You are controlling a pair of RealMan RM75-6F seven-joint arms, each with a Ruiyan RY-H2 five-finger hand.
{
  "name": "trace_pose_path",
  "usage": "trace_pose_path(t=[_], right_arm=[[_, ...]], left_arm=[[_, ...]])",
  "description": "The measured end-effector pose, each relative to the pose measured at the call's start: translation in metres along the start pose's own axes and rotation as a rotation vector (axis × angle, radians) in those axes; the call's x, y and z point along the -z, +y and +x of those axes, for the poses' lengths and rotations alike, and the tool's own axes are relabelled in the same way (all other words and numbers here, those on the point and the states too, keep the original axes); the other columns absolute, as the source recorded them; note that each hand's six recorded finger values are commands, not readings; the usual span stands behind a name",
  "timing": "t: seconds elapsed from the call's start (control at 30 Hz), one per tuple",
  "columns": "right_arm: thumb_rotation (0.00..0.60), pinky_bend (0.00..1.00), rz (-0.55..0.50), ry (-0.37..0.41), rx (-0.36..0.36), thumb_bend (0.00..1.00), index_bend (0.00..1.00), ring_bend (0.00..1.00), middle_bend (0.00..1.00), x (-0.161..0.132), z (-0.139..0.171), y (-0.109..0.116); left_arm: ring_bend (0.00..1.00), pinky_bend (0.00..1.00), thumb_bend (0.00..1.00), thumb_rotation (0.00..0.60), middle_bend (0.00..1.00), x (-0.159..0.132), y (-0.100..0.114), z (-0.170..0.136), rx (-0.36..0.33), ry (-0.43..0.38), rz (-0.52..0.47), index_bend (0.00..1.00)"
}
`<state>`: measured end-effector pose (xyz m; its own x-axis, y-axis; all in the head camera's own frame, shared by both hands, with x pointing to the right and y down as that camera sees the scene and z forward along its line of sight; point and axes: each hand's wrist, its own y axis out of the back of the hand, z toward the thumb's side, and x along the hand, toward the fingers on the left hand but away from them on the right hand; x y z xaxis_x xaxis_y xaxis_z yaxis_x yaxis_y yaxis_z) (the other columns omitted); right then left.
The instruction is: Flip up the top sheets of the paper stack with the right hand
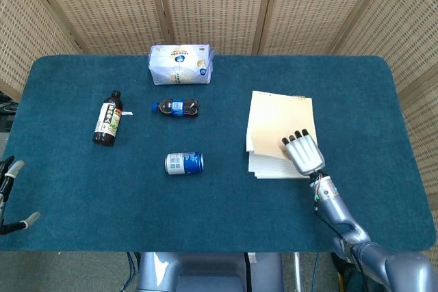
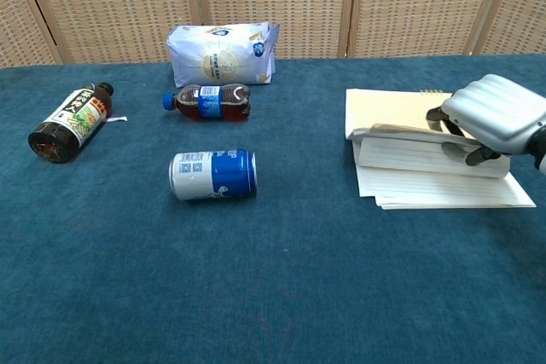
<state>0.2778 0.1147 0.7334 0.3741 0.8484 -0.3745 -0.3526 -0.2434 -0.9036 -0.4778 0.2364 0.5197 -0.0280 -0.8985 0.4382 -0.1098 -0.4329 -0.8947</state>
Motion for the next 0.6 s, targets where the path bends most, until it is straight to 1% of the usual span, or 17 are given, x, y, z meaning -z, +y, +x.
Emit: trace_pose_path(t=[0.17,0.33,0.5,0.6], right_arm=[[0.600,0.46,-0.026,0.016,-0.006,0.57,0.68,0.48,0.63,0.010,0.010,-0.002],[0.600,0.46,-0.075,0.036,-0.012,0.57,0.68,0.48,0.63,0.019,0.022,0.002],[0.600,0.46,-0.124,0.081,-0.018,0.57,0.68,0.48,0.64,0.025,0.039,0.012],[0.600,0.46,-0.149,0.120,-0.017,0.57,0.68,0.48,0.64,0.025,0.053,0.023]], left_arm=[[0.00,0.00,0.00,0.600,0.00,-0.001,0.000,-0.001,-0.003,-0.003,0.000,0.00],[0.00,0.00,0.00,0.600,0.00,-0.001,0.000,-0.002,-0.002,-0.007,0.000,0.00],[0.00,0.00,0.00,0.600,0.00,-0.002,0.001,-0.003,-0.004,-0.012,0.000,0.00],[0.00,0.00,0.00,0.600,0.00,-0.003,0.001,-0.004,-0.006,-0.015,0.000,0.00]])
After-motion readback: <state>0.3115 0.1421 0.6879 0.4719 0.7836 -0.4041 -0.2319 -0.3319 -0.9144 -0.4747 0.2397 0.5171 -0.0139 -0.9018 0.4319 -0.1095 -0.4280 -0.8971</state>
